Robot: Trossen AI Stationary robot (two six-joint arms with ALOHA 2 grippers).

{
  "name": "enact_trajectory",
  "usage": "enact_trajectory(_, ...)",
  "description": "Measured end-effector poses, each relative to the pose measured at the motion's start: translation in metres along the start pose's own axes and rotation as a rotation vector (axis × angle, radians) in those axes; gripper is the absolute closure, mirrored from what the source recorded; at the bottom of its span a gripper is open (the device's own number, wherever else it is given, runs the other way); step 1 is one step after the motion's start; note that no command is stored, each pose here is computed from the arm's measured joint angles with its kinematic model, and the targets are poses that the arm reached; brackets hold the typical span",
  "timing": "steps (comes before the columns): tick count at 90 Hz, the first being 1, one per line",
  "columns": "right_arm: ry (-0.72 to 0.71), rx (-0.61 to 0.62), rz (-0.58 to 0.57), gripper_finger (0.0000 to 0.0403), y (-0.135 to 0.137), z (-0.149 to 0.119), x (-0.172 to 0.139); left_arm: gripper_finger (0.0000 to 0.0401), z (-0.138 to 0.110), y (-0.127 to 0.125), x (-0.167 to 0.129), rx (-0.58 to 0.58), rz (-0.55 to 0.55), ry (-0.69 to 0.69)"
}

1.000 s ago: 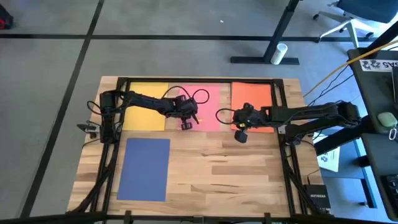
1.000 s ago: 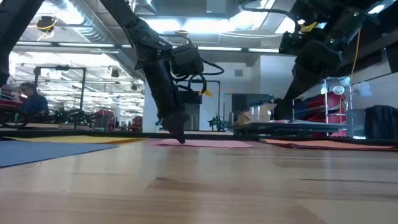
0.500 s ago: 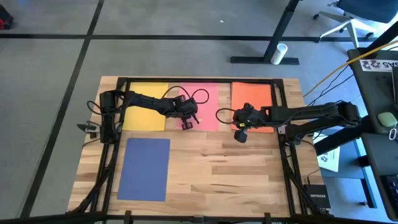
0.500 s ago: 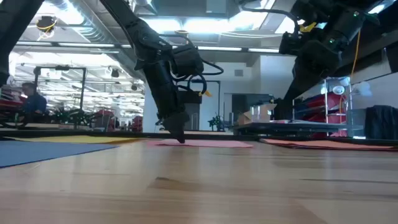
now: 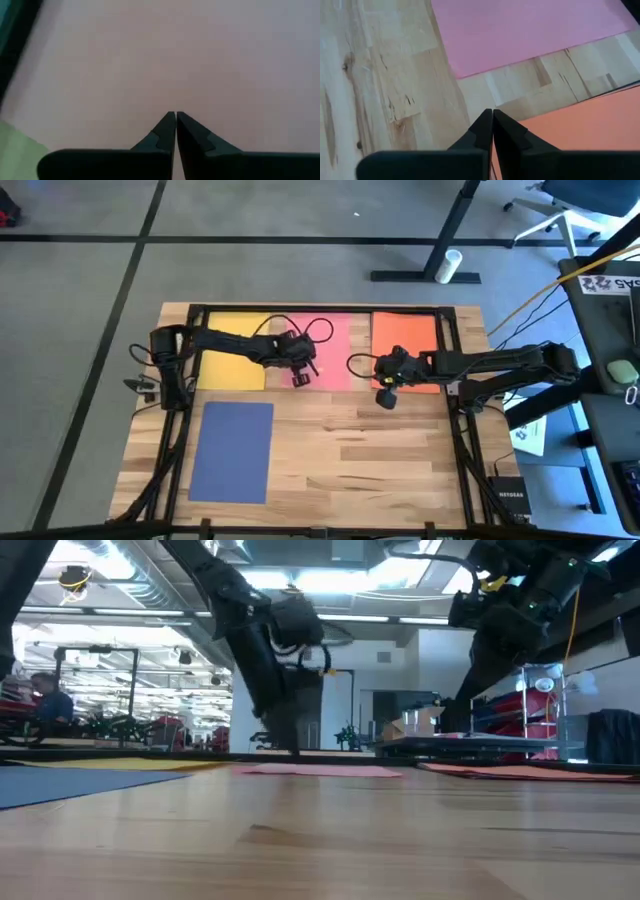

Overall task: Organize paper
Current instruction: Move the pink paper to the top center of the table, then move the orange paper to the bottom center of the table

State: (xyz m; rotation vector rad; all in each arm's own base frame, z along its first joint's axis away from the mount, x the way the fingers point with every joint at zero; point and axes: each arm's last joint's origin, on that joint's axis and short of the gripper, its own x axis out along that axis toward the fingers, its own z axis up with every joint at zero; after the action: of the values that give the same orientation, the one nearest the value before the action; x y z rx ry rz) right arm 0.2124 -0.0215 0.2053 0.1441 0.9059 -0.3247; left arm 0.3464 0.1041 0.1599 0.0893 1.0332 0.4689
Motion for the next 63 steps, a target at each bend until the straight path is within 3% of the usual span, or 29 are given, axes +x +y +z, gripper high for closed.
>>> enact_trajectory(28, 0.05, -0.004, 0.022, 0.0322, 0.0, -0.004, 0.001, 0.0401, 0.01, -0.018, -0.016, -0.002, -0.032, -0.084)
enact_trajectory(63, 0.236, -0.083, -0.049, 0.0315, 0.005, -0.016, 0.048, 0.0401, 0.024, -0.073, -0.04, 0.017, -0.137, -0.283)
